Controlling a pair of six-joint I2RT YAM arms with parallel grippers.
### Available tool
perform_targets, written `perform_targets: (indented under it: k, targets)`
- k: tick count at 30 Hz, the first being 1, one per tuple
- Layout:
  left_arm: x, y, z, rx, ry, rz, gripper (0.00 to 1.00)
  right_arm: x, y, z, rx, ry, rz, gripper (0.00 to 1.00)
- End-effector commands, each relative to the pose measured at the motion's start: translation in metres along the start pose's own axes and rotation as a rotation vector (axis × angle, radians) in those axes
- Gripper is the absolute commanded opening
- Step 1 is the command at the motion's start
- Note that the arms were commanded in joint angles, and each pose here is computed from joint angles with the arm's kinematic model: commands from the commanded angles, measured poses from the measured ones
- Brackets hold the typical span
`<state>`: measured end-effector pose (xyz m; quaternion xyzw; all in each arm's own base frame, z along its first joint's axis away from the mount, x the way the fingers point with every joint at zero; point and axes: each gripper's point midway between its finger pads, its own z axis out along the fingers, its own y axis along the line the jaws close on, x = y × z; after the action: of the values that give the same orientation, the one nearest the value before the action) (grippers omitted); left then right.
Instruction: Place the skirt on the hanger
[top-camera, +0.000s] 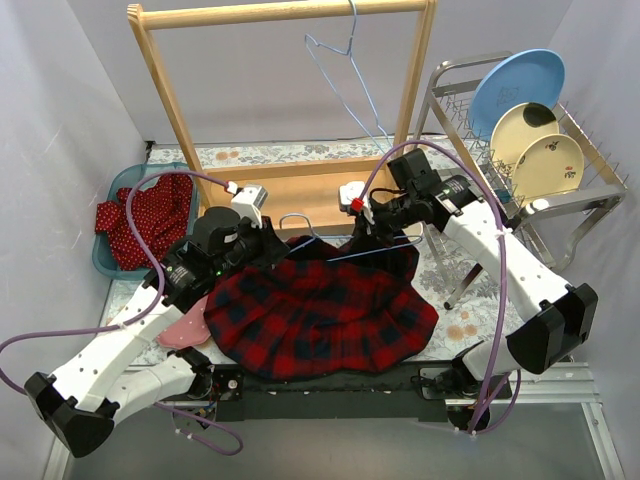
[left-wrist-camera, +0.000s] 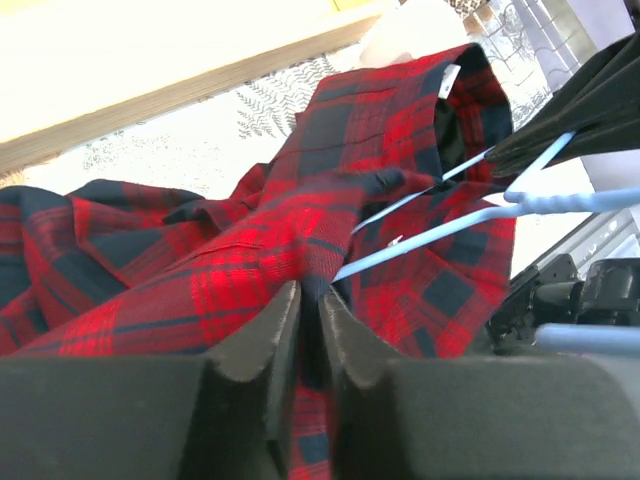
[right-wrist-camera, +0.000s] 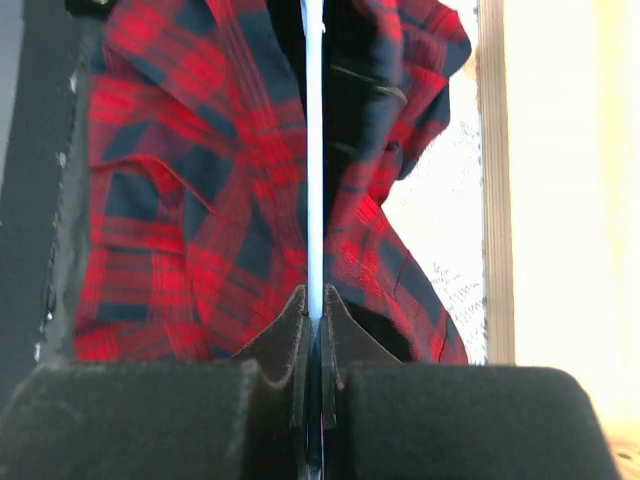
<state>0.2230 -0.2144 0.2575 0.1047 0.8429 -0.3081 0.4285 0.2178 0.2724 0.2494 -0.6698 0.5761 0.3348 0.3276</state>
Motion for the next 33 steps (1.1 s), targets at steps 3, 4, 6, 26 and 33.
perform_targets:
  k: [3,4,6,26,33]
  targets:
    - [-0.003,0.010,-0.004,-0.041,-0.008,0.058,0.64,-0.025,-0.001,0.007,-0.025,-0.141,-0.020,0.01]
    - [-0.005,0.012,-0.007,-0.058,-0.013,0.075,0.72,-0.020,0.000,0.009,-0.025,-0.138,-0.007,0.01]
    - [-0.013,0.013,-0.019,-0.058,-0.037,0.155,0.84,-0.019,0.000,0.010,-0.020,-0.141,-0.003,0.01]
    - [0.023,0.026,-0.012,0.110,-0.104,0.763,0.90,-0.029,0.013,-0.005,-0.065,-0.233,-0.003,0.01]
    - [0.028,0.024,0.007,0.149,-0.060,0.804,0.83,-0.028,0.017,-0.013,-0.046,-0.240,-0.016,0.01]
